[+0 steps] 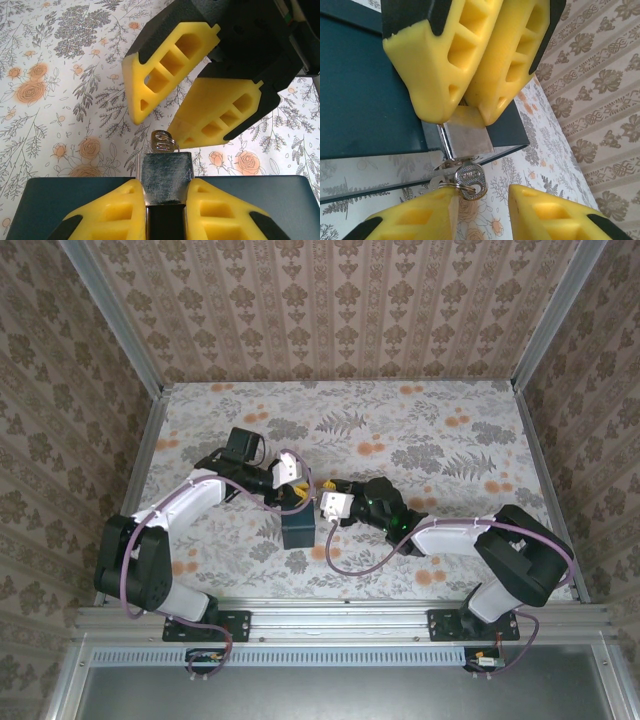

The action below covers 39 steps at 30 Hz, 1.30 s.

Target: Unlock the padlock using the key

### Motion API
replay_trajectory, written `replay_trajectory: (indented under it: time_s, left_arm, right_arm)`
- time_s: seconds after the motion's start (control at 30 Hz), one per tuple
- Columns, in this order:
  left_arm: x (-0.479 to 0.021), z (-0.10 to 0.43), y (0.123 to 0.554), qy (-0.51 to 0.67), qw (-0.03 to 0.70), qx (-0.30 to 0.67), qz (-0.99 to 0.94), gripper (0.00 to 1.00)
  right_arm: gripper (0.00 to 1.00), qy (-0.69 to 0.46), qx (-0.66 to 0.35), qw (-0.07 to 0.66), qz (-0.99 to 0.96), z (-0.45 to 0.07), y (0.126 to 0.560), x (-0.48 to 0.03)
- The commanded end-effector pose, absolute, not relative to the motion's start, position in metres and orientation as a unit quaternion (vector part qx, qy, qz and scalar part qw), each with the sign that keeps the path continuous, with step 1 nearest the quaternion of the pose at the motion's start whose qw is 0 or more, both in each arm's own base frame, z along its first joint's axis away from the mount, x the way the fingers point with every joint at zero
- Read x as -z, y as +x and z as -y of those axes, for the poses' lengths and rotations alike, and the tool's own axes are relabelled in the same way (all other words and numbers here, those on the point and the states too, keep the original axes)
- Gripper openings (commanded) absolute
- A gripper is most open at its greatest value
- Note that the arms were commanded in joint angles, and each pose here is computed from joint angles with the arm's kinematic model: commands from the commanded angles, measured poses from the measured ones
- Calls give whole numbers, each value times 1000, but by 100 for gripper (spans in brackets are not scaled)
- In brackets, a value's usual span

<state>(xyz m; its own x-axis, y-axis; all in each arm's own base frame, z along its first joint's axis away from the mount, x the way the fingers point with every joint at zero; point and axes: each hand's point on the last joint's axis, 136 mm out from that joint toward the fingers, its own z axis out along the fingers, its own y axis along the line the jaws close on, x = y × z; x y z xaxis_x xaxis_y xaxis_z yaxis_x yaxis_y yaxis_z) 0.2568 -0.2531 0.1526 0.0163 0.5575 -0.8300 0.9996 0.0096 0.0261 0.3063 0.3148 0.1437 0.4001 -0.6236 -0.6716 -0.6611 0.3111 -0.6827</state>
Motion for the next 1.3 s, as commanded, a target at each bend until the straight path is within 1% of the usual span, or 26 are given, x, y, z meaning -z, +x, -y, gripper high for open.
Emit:
replay_trajectory:
  time_s: [0.0,0.23,0.6,0.9,1.07,1.13,1.27]
  left_arm:
    - [-122,241,247,616,280,319,-664,5]
    - [-123,241,249,615,280,319,-664,4]
    - [-122,241,248,614,277,320,-666,4]
    - [-122,240,248,613,277,317,-669,5]
    - [-125,239,251,608,288,312,-671,10]
    - [-128,238,254,606,295,310,-671,12]
    - [-134,238,256,601,304,313,-670,13]
  right_arm:
    - [33,-589,2,606,-535,-316,308,-147]
    - [29,-588,-4,610,-532,-322,309,-148]
    - [20,-589,-21,605,-536,-324,305,-150]
    - [16,-594,-33,596,-540,-324,300,-153]
    - [13,-601,-59,575,-552,-324,291,-160]
    - [12,-613,-79,548,-564,-324,283,-161]
    - [11,-624,-111,501,-589,-322,270,-158]
